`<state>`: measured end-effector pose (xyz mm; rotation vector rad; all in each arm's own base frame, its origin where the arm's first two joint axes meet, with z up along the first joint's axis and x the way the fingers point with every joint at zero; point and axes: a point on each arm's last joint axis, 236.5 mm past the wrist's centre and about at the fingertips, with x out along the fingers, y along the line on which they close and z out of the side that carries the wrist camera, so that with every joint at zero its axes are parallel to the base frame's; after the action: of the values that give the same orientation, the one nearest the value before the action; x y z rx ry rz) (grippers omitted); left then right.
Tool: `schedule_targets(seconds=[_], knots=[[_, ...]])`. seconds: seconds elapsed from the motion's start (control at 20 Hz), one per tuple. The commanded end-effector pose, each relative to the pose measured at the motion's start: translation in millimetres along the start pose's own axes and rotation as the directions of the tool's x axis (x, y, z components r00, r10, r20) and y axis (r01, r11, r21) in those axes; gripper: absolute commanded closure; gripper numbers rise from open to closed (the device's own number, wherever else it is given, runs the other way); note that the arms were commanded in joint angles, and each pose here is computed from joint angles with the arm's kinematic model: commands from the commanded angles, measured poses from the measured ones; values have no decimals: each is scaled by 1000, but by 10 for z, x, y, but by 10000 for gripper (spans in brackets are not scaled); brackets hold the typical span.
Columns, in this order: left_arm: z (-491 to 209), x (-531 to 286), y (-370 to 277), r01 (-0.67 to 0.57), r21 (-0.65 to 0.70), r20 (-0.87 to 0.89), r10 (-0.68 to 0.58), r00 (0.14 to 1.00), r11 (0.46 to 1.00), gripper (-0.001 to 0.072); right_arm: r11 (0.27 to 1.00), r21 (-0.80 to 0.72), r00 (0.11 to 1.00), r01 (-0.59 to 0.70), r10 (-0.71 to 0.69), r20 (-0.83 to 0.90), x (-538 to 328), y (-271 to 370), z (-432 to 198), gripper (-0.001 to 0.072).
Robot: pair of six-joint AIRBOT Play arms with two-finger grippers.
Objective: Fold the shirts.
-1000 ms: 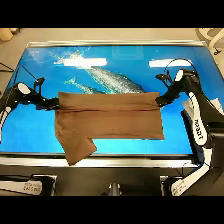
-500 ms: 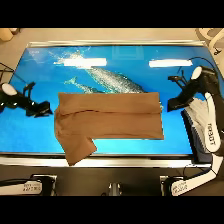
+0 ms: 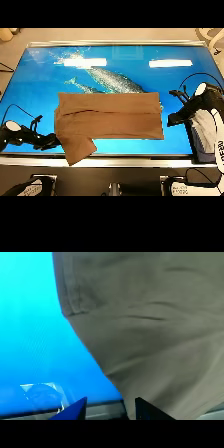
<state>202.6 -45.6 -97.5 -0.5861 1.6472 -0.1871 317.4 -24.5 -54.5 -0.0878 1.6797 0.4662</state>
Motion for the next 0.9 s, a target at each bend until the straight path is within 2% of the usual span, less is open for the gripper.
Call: schedule_targets(seconds=[0.0, 0.2, 0.35, 0.4, 0.45, 0.5, 0.85], knots=[[17, 105, -84, 59, -30, 55, -57, 997, 998, 311, 1000, -7, 1000, -8, 8, 0, 29, 37, -45, 227], [107, 171, -248, 94, -38, 81, -91, 993, 995, 319, 1000, -2, 1000, -9, 9, 2, 32, 40, -42, 222], [62, 273, -301, 80, -35, 51, -78, 996, 996, 341, 999, 4, 999, -43, 43, -17, 125, 115, -106, 147], [59, 302, -294, 77, -56, 49, -74, 996, 995, 470, 997, 9, 997, -74, 75, -26, 204, 184, -146, 142], [55, 314, -287, 76, -61, 46, -73, 996, 995, 640, 993, 11, 993, -114, 115, -26, 285, 274, -167, 142], [62, 313, -284, 76, -61, 48, -73, 996, 995, 682, 988, 14, 988, -152, 153, -22, 371, 360, -182, 141], [87, 253, -319, 79, -42, 71, -76, 995, 996, 683, 976, 69, 978, -206, 208, -18, 763, 500, -319, 144]])
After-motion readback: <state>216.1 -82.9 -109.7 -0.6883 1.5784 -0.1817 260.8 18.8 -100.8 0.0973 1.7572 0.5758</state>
